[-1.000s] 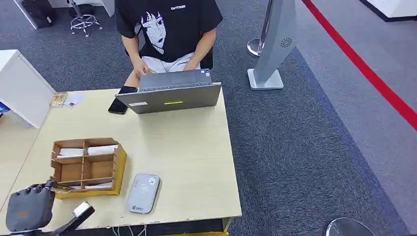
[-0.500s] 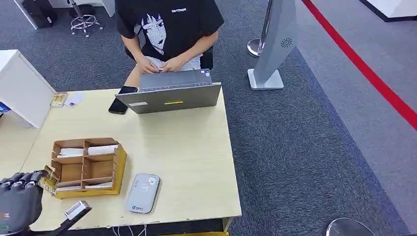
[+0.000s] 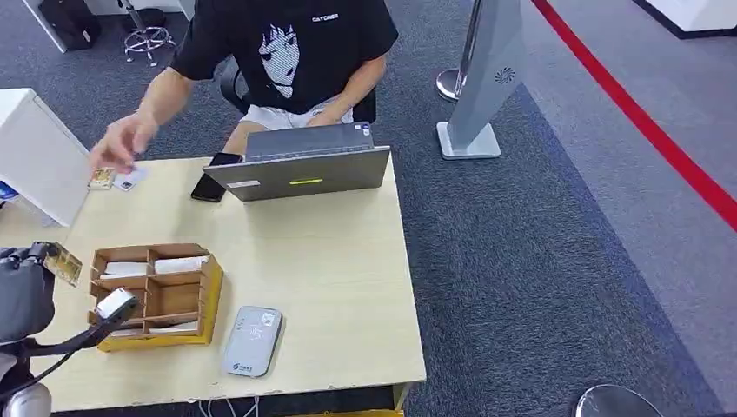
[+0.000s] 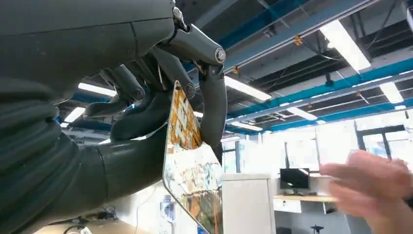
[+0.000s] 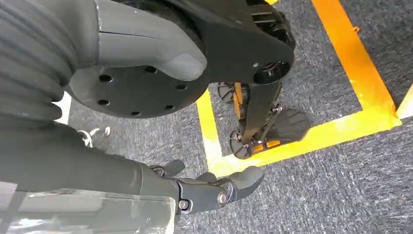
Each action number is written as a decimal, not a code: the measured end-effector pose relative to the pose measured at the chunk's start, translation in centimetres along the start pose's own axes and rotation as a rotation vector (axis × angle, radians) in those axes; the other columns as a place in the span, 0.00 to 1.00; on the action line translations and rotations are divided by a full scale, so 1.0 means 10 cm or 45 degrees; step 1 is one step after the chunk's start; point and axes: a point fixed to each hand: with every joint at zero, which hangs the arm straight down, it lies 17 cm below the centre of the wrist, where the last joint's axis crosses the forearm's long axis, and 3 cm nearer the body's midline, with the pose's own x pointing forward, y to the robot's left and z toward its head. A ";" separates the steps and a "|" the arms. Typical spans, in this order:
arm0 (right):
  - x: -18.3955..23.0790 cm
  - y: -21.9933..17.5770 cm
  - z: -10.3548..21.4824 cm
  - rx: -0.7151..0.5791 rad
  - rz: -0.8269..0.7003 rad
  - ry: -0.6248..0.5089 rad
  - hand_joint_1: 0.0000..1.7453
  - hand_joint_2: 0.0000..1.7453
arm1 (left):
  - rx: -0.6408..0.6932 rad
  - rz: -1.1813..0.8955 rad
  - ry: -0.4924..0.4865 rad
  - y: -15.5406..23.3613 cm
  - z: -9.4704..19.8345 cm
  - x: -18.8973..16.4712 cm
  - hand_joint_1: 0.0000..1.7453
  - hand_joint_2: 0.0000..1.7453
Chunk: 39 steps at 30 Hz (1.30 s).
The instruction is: Pass the card to the sensor for recognition and then transmit it.
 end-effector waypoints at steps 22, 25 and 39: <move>-0.02 0.02 0.00 0.009 0.051 0.012 0.00 1.00 | -0.095 -0.036 0.171 -0.20 -0.54 -0.83 0.00 1.00; -0.02 0.01 0.00 0.005 0.051 0.015 0.00 1.00 | -0.069 -0.022 0.151 -0.15 -0.50 -0.76 0.00 1.00; -0.01 0.01 0.00 -0.002 0.012 0.004 0.00 1.00 | 0.142 0.093 0.031 0.27 -0.08 -0.28 0.00 1.00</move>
